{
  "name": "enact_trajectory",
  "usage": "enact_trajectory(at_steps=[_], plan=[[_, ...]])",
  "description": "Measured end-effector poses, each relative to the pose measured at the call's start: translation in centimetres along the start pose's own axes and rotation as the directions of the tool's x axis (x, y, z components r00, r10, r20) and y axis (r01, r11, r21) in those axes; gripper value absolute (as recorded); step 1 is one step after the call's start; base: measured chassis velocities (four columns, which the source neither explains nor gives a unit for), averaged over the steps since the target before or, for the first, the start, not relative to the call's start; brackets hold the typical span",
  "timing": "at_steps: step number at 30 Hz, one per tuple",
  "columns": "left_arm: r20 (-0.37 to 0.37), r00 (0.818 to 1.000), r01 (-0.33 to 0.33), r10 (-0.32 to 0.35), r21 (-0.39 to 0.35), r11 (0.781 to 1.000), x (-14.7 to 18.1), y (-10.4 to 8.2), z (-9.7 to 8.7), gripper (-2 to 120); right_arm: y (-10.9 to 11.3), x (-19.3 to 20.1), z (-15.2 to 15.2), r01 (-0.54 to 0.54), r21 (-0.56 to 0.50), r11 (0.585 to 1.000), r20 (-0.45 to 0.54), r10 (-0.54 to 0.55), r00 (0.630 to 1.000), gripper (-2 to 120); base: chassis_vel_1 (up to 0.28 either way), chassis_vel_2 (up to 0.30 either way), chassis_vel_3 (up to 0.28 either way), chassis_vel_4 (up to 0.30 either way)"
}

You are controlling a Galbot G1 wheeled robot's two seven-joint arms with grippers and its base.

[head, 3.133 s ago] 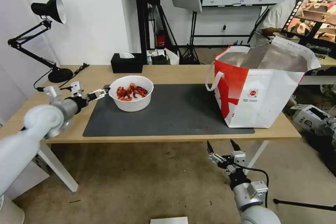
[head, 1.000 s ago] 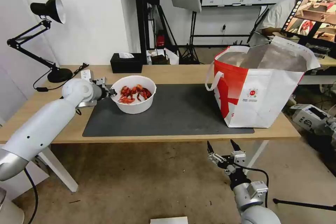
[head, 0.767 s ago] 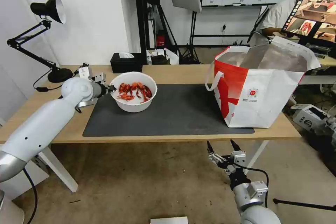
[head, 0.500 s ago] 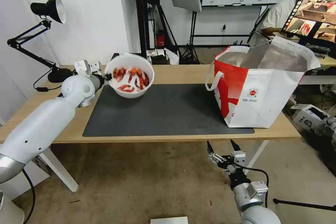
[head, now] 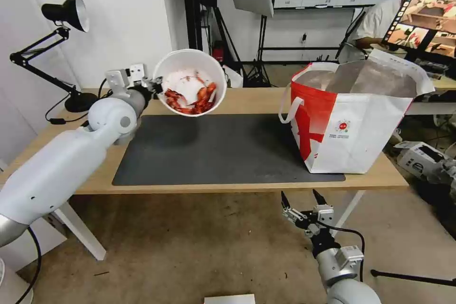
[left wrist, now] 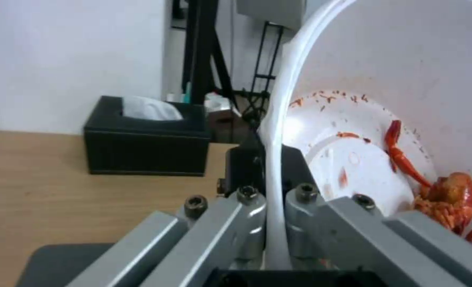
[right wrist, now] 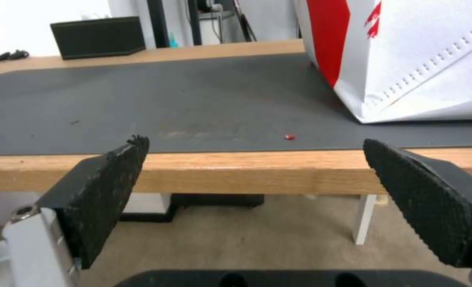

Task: Pick up the trash from the table and place it into the takeout bag.

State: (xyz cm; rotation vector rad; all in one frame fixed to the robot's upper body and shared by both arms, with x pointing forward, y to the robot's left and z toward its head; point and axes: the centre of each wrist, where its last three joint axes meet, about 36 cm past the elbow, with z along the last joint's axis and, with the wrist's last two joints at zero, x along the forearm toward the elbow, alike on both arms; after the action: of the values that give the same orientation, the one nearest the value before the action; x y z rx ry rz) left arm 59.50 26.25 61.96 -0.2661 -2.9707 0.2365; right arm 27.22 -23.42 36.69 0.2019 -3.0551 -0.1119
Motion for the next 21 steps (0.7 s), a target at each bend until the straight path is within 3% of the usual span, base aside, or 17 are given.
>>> enact_trajectory(at_steps=[2,5,9,11,12,14,15,17,19,21], plan=[[0.001,1.0,-0.002,0.002,0.007,1.0,-0.3,-0.4,-0.4,0,0.0,0.0,0.0,0.0,0.0,1.0,0.0,0.0,1.0,100,0.0,0.0,0.0,0.0],[0.016,0.999,-0.031,0.031,0.029,0.999,-1.8,-2.9,-2.5,0,0.0,0.0,0.0,0.0,0.0,1.0,0.0,0.0,1.0,100,0.0,0.0,0.0,0.0],[0.027,0.998,-0.053,0.052,0.029,0.998,-2.6,-4.6,-3.8,0,0.0,0.0,0.0,0.0,0.0,1.0,0.0,0.0,1.0,100,0.0,0.0,0.0,0.0],[0.042,0.995,-0.092,0.091,0.03,0.995,-3.8,-7.6,-6.0,0,0.0,0.0,0.0,0.0,0.0,1.0,0.0,0.0,1.0,100,0.0,0.0,0.0,0.0],[0.042,0.995,-0.092,0.091,0.03,0.995,-3.8,-7.6,-6.0,0,0.0,0.0,0.0,0.0,0.0,1.0,0.0,0.0,1.0,100,0.0,0.0,0.0,0.0],[0.049,0.991,-0.128,0.126,0.039,0.991,-4.9,-10.7,-7.7,0,0.0,0.0,0.0,0.0,0.0,1.0,0.0,0.0,1.0,100,0.0,0.0,0.0,0.0],[0.049,0.991,-0.128,0.126,0.039,0.991,-4.9,-10.7,-7.7,0,0.0,0.0,0.0,0.0,0.0,1.0,0.0,0.0,1.0,100,0.0,0.0,0.0,0.0],[0.045,0.987,-0.157,0.155,0.041,0.987,-6.0,-14.0,-8.8,0,0.0,0.0,0.0,0.0,0.0,1.0,0.0,0.0,1.0,100,0.0,0.0,0.0,0.0],[0.038,0.986,-0.161,0.16,0.039,0.986,-6.3,-15.0,-9.1,0,0.0,0.0,0.0,0.0,0.0,1.0,0.0,0.0,1.0,100,0.0,0.0,0.0,0.0],[0.007,0.983,-0.181,0.181,0.023,0.983,-7.4,-18.0,-9.7,0,0.0,0.0,0.0,0.0,0.0,1.0,0.0,0.0,1.0,100,0.0,0.0,0.0,0.0]])
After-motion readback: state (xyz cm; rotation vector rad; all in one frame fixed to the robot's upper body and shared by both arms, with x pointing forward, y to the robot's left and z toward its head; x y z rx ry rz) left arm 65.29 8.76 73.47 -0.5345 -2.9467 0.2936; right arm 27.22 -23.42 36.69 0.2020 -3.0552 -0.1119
